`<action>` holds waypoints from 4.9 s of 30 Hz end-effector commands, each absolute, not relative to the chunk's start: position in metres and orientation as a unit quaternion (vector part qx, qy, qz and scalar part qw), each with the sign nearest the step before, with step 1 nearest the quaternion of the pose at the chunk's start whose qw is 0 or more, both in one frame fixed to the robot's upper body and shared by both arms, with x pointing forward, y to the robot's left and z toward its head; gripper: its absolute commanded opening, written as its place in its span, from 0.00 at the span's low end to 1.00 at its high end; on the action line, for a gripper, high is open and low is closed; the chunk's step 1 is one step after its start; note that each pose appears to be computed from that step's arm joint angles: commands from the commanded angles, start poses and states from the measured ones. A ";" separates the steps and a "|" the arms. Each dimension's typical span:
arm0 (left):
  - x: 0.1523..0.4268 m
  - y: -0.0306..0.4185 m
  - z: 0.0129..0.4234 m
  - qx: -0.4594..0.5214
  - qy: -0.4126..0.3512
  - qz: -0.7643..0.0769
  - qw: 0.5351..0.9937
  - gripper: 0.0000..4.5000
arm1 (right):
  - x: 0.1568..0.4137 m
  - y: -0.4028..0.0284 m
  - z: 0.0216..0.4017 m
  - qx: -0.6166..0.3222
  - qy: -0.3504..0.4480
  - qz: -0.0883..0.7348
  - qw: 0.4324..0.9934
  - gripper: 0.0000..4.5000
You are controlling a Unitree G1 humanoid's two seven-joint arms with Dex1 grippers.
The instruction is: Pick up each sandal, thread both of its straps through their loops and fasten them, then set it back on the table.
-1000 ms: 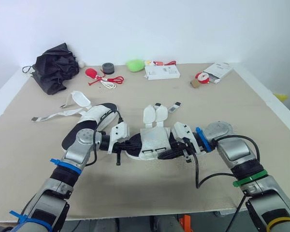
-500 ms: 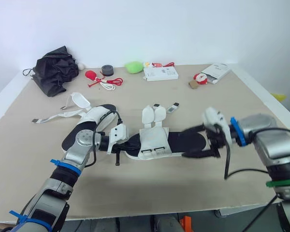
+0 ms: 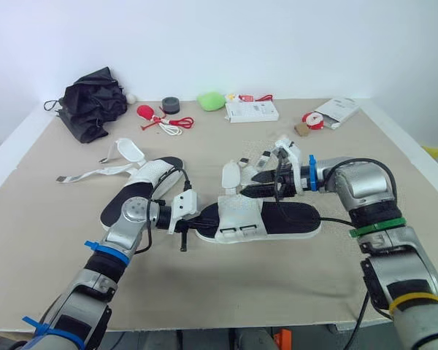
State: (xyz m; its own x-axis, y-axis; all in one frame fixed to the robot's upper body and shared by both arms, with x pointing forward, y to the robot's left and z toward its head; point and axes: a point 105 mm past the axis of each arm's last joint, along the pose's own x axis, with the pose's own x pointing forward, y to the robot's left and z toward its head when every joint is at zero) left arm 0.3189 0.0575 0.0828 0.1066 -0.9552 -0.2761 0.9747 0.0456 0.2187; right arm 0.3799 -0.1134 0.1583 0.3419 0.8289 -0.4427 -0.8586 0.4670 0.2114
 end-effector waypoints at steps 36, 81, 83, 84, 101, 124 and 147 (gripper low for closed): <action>0.297 0.089 0.027 0.182 0.153 -0.640 0.731 0.00 | 0.419 -0.109 0.165 0.065 0.200 0.472 0.856 0.99; 0.291 0.079 0.019 0.172 0.156 -0.649 0.725 0.00 | 0.416 -0.068 0.206 -0.157 -0.073 0.501 0.848 0.02; 0.290 0.078 0.019 0.170 0.157 -0.651 0.723 0.00 | 0.399 -0.063 0.201 -0.215 -0.101 0.514 0.824 0.02; 0.289 0.077 0.018 0.170 0.157 -0.652 0.721 0.00 | 0.391 -0.062 0.200 -0.243 -0.117 0.512 0.815 0.02; 0.288 0.073 0.017 0.166 0.159 -0.663 0.712 0.00 | 0.311 -0.078 0.167 -0.636 -0.452 0.350 0.518 0.02; 0.292 0.071 0.018 0.167 0.158 -0.670 0.705 0.00 | 0.295 -0.105 0.187 -0.628 -0.434 0.391 0.514 0.99; 0.288 0.063 0.016 0.166 0.159 -0.687 0.689 0.00 | 0.198 -0.112 0.137 0.036 0.269 0.544 0.794 0.99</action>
State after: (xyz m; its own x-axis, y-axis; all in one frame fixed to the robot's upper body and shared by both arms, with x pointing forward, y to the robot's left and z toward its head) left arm 0.3074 0.0472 0.0792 0.0647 -0.9633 -0.2606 0.9800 0.0121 0.1985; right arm 0.1924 -0.1118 0.1406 0.2318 0.9025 -0.3629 -0.8571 0.3659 0.3626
